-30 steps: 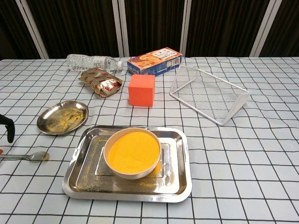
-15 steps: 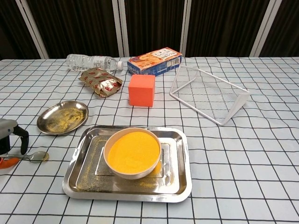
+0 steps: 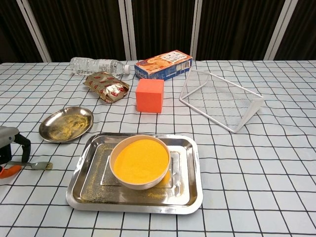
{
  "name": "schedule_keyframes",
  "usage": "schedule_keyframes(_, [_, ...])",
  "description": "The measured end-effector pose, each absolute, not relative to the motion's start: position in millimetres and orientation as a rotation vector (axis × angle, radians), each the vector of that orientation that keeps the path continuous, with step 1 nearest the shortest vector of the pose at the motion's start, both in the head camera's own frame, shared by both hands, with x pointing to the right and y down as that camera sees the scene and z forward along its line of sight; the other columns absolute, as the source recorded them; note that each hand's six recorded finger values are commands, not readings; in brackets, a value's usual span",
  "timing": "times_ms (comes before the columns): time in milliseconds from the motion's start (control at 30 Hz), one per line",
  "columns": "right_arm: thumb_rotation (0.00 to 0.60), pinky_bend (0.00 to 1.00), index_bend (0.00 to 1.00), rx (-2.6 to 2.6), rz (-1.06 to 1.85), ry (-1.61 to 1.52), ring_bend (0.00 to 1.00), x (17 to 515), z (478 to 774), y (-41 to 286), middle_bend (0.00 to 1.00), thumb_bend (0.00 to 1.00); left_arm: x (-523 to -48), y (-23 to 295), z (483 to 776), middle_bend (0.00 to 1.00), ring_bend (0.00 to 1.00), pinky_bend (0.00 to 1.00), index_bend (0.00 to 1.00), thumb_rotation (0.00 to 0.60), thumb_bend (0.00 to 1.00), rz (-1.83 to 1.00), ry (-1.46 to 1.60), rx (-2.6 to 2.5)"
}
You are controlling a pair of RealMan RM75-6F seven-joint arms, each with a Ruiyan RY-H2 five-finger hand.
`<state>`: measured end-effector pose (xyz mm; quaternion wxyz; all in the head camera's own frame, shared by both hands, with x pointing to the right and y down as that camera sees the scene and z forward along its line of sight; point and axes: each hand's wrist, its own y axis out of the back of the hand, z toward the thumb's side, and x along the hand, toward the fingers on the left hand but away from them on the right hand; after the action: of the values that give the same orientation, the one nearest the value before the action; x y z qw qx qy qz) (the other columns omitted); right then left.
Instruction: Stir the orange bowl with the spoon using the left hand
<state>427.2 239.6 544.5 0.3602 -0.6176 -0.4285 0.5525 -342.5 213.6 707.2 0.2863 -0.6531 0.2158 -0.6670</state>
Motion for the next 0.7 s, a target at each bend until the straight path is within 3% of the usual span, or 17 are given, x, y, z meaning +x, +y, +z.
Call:
schedule_keyframes(367, [0.6, 0.0, 0.0, -1.594, 1.424, -1.109, 0.0, 427.2, 544.2, 239.7, 0.0, 0.36, -333.1, 207.2, 694.5, 1.0, 0.96, 0.96, 0.57, 0.6, 0.64, -1.727, 0.61, -1.763])
schedule_keyframes(700, [0.6, 0.0, 0.0, -1.596, 1.422, -1.111, 0.0, 427.0, 543.9, 239.6, 0.0, 0.36, -308.5, 191.5, 664.4, 1.0, 0.96, 0.96, 0.6, 0.6, 0.65, -1.602, 0.676, -1.789])
